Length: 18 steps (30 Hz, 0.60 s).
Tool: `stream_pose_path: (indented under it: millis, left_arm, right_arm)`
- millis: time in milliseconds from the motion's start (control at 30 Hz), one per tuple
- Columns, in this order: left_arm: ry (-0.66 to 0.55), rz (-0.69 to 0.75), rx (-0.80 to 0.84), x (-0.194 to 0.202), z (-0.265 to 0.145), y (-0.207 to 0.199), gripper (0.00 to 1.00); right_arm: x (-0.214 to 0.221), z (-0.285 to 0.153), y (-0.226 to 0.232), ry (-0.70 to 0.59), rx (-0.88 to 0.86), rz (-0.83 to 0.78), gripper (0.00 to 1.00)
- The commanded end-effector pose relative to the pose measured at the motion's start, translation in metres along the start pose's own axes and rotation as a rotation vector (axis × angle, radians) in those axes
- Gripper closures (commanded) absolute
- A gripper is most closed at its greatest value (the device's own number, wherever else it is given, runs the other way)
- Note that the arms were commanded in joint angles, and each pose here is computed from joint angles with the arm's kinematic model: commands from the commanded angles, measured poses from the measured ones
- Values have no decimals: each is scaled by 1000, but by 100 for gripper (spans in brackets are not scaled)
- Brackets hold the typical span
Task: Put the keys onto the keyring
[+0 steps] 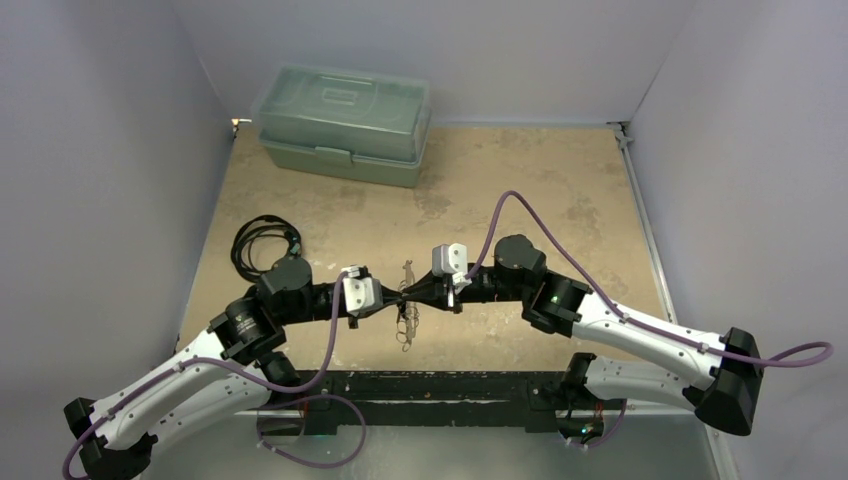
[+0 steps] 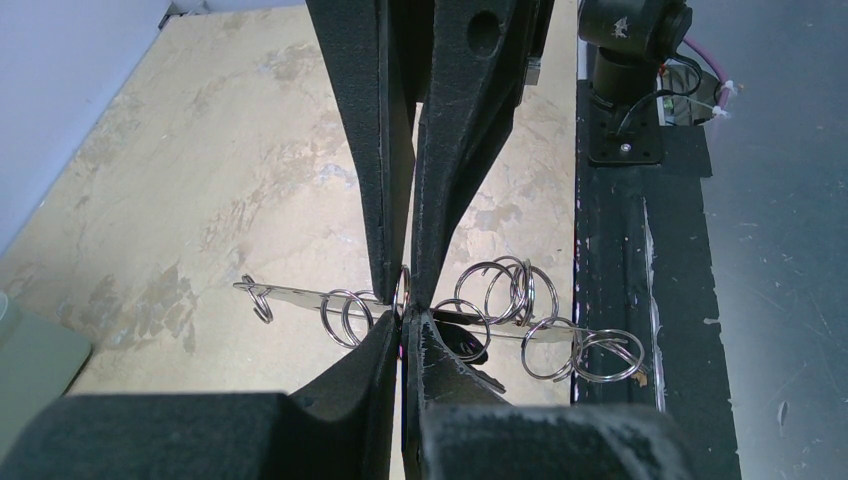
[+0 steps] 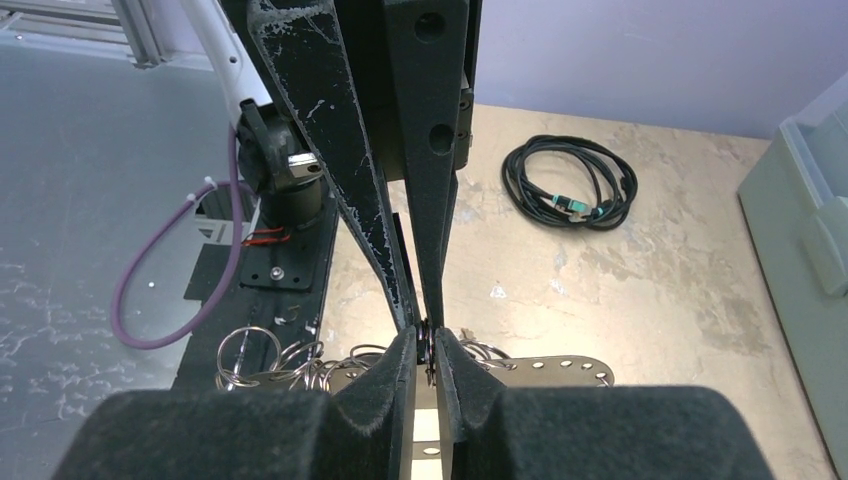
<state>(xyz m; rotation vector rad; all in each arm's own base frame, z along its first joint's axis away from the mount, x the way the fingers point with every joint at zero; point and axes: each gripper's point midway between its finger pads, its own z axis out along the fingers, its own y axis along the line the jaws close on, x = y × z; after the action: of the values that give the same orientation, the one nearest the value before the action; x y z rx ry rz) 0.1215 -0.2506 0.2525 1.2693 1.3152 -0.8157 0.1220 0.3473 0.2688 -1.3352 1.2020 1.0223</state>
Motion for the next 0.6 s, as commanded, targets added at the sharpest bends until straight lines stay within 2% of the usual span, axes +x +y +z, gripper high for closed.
stream_pose_path:
  millis: [0,233,433,567]
  left_arm:
    - [-101,30,-20,-29,-1,6,100]
    - [-101,29,-12,-29,0,5,100]
    - [-94,27,-23,-28,0,7,99]
    - [-97,28,-48,-30,-4,10,78]
  right_arm:
    - [-16,2,1,-23,-16,0,87]
    - [-16,3,2,-27,-24,-7,99]
    - [-21,0,2,-45,-17,-22,100]
    - [-27,-6,1,-76,6,-38,100]
